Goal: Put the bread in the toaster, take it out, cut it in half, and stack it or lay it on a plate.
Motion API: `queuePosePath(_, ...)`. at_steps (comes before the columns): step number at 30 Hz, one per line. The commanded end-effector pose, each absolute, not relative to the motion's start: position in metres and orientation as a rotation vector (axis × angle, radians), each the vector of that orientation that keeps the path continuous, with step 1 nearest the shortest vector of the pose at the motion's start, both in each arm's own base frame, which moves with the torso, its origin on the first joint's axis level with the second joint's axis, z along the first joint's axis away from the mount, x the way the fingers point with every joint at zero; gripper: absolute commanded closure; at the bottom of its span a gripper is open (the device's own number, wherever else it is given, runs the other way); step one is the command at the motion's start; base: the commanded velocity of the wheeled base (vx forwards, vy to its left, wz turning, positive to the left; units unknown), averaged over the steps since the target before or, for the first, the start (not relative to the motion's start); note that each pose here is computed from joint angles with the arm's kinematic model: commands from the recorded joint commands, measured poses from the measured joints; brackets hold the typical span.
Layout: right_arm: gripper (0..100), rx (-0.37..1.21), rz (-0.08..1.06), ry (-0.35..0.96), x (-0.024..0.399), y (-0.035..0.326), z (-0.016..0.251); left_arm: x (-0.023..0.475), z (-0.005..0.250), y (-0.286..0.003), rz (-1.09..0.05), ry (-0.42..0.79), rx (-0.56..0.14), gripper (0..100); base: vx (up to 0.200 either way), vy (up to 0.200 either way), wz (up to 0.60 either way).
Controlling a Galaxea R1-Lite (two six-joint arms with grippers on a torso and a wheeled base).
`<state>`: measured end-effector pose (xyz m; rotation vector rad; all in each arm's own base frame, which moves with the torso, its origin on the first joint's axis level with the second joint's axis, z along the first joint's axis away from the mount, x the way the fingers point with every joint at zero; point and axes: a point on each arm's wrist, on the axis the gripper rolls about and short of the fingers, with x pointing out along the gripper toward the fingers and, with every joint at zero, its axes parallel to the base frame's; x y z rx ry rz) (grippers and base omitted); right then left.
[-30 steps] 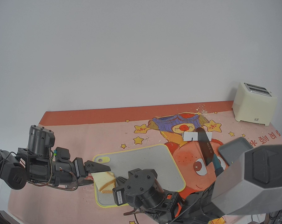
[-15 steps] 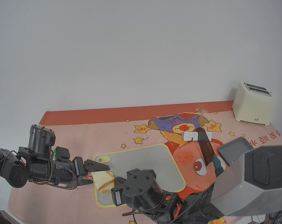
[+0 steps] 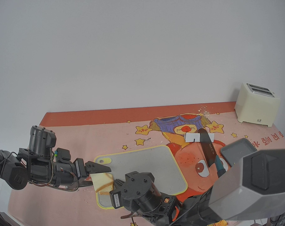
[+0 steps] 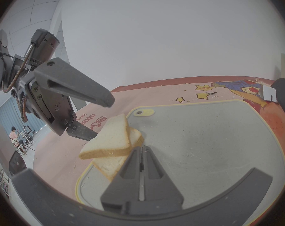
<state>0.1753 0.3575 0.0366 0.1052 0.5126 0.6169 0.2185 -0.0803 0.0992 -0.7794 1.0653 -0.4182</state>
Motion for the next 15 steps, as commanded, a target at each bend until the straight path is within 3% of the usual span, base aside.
queuePosePath(1, 100, 0.105, 0.632, 0.513, 0.172, 0.363, 0.035, 0.218, 0.097, -0.08, -0.414, 1.075, -0.78, 0, 0.0, 0.0, 0.0)
queuePosePath(7, 100, 0.15, 0.675, 0.477, 0.163, 0.375, 0.031, 0.218, 0.097, -0.08, -0.415, 1.073, -0.78, 0, 0.0, 0.0, 0.0)
queuePosePath(15, 100, 0.15, 0.651, 0.479, 0.167, 0.362, 0.036, 0.217, 0.098, -0.08, -0.415, 1.073, -0.781, 0, 0.0, 0.0, 0.0)
